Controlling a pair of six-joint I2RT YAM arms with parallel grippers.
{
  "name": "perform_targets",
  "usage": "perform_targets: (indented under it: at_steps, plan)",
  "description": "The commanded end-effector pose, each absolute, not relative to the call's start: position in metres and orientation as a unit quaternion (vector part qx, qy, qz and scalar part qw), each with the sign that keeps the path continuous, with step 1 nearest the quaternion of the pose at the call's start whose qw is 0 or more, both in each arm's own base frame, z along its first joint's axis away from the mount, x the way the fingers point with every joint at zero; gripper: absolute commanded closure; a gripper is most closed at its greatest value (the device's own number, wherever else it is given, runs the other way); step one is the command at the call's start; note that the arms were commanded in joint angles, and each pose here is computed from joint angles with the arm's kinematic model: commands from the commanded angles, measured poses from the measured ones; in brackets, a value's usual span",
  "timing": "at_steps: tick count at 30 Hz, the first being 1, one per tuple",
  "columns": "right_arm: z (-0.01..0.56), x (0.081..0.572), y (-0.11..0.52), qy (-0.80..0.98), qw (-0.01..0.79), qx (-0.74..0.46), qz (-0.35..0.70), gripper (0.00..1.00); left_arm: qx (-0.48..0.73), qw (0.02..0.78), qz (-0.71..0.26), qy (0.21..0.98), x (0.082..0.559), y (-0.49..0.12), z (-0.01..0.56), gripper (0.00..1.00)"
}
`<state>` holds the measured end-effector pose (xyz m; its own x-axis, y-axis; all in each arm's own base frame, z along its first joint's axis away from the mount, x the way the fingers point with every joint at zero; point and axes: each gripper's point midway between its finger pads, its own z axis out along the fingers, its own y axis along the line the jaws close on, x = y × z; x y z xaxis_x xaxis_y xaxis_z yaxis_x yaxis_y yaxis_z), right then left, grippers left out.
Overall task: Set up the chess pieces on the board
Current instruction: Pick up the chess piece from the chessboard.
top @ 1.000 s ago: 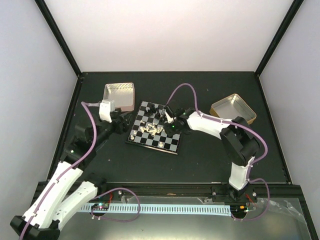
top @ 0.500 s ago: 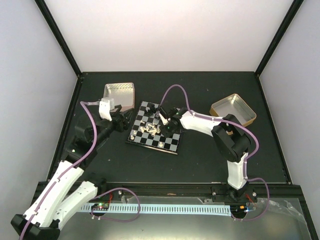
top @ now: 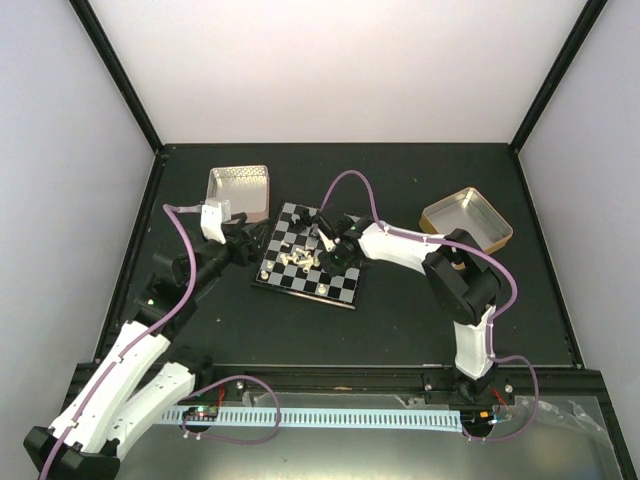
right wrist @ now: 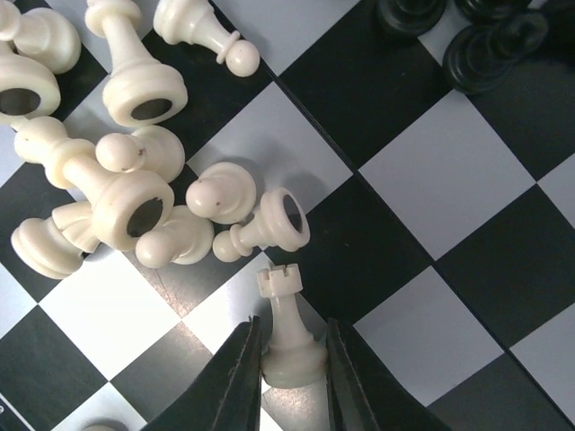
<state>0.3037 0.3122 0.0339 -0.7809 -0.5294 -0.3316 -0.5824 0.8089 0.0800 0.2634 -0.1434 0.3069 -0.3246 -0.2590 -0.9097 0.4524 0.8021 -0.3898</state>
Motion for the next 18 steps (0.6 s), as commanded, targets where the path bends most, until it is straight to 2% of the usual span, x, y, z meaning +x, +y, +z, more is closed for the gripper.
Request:
perform_targets:
  at_steps: [1,7,13,18]
  plan:
    - [0.030,0.304,0.311,0.941,0.142,-0.297,0.075,0.82,0.064,0.589,-0.323,0.738,0.262,-0.144,0.318,0.26]
    - [0.035,0.305,0.314,0.938,0.157,-0.295,0.088,0.91,0.050,0.582,-0.325,0.744,0.262,-0.143,0.312,0.25]
    - [0.080,0.306,0.320,0.912,0.247,-0.294,0.146,0.93,0.020,0.573,-0.325,0.753,0.268,-0.138,0.303,0.22]
    - [0.134,0.300,0.329,0.870,0.329,-0.295,0.219,0.93,0.012,0.534,-0.352,0.768,0.272,-0.150,0.288,0.21]
